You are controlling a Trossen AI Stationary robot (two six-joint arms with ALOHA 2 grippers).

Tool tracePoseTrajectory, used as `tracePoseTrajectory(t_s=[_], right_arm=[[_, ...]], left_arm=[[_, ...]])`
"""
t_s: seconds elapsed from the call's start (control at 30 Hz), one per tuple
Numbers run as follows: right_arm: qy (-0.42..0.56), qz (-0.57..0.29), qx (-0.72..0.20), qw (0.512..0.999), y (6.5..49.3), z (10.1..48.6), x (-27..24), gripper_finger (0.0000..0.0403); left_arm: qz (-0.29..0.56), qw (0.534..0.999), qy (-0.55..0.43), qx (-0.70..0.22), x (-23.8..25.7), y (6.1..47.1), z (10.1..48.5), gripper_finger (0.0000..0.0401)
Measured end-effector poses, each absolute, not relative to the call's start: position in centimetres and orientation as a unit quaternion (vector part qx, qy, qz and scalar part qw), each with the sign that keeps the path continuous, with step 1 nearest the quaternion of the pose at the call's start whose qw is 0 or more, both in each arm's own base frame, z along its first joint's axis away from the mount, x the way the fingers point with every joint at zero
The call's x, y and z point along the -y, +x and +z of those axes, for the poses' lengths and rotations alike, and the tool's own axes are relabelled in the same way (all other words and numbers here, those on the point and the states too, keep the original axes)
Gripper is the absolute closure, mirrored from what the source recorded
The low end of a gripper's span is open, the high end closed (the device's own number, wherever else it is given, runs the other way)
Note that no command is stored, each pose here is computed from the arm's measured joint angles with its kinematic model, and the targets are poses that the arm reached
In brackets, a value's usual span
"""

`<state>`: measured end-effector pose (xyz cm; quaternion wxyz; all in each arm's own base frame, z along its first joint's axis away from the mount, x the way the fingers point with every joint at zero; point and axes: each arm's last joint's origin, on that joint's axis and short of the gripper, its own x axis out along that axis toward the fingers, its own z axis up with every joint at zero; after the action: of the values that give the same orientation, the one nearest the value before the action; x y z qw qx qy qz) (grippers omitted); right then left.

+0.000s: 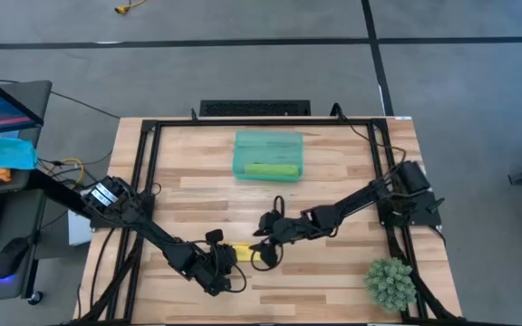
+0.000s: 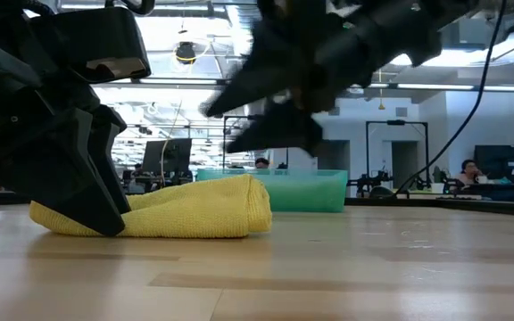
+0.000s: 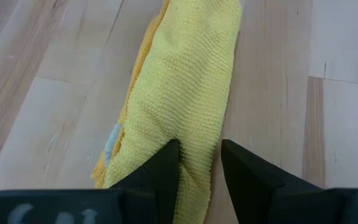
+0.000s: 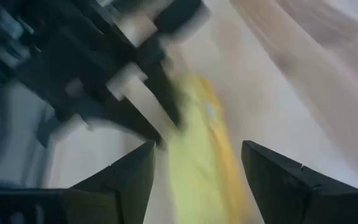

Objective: Roll microfiber towels into tight, uniform cylinder then place into a basket
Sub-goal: Put the rolled yellow microfiber towel into the green bin

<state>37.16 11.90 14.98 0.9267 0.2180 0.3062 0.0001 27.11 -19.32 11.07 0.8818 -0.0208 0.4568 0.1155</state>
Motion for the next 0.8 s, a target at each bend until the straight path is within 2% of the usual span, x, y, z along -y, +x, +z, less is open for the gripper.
tracePoseTrajectory(t_s=[0.43,0.67,0.8], right_arm=[[0.205,0.000,-0.361,0.910,39.4,10.2,-12.4,0.0140],[0.203,-0.008,-0.393,0.897,39.3,9.9,-12.4,0.0142],[0.222,0.014,-0.397,0.890,39.3,10.0,-12.5,0.0157]], left_arm=[[0.114,0.882,-0.021,-0.456,19.4,27.1,11.1,0.0288],[0.116,0.883,-0.020,-0.454,19.4,27.1,11.1,0.0287],[0.118,0.884,-0.020,-0.453,19.4,27.1,11.1,0.0275]])
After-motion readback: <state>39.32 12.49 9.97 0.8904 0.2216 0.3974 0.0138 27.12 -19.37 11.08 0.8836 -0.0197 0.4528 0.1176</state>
